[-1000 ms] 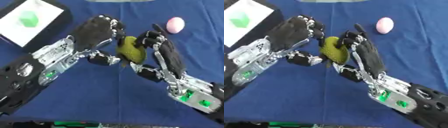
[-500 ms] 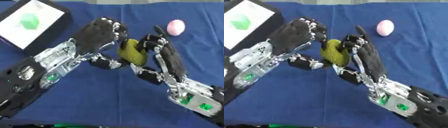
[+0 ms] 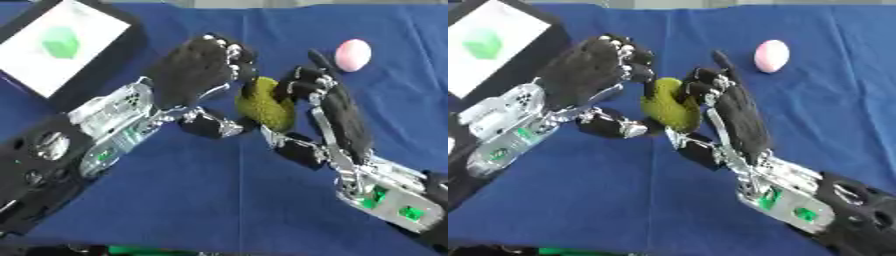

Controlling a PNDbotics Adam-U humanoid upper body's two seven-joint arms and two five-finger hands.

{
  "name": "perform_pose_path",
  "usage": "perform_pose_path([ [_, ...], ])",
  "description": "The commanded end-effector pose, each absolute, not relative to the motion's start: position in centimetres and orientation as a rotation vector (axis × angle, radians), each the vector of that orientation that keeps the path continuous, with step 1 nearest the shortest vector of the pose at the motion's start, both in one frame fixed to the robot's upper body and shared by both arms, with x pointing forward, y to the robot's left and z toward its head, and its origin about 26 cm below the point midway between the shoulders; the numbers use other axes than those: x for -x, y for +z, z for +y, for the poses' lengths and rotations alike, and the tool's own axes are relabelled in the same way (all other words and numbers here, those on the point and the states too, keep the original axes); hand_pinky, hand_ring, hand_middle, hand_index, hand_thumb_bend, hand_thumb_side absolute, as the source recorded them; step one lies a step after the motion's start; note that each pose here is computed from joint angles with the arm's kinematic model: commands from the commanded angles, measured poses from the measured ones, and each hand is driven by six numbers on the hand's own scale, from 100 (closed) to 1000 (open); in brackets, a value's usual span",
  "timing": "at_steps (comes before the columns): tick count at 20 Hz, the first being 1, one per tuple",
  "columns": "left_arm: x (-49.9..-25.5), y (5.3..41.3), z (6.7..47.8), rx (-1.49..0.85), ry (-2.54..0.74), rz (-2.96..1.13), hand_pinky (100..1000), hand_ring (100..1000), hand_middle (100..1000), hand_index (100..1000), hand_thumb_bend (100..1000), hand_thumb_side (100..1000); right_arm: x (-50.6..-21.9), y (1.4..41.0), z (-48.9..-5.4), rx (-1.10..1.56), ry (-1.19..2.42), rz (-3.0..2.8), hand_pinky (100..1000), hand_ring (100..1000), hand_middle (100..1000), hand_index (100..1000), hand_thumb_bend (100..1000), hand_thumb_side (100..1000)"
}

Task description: Pick up the objects with one hand, pass them to the other hand, and then place them into the box on the other side of the table.

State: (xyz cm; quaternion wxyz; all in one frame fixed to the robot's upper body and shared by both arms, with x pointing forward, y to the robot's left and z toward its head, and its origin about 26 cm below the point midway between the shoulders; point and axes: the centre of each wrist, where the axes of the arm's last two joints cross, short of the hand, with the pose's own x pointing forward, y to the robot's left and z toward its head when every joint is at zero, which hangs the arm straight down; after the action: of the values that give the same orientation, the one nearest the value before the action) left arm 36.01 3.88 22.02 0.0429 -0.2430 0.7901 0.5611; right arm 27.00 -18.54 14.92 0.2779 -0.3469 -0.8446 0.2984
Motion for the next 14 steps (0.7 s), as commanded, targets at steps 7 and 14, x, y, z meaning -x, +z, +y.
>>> perform_pose_path([
  [7,-35.43,23.17,3.49,0.774,1.653,2.389,601,528,511,627,513,348,-27.02,15.78,-18.59,0.946,0.785,-2.311,1000,406,523,466,299,100],
  [14,-35.31,23.25,3.49,0.845,1.657,2.349,696,655,684,831,553,454,-27.0,15.74,-18.58,0.944,0.788,-2.316,1000,405,522,465,300,100],
])
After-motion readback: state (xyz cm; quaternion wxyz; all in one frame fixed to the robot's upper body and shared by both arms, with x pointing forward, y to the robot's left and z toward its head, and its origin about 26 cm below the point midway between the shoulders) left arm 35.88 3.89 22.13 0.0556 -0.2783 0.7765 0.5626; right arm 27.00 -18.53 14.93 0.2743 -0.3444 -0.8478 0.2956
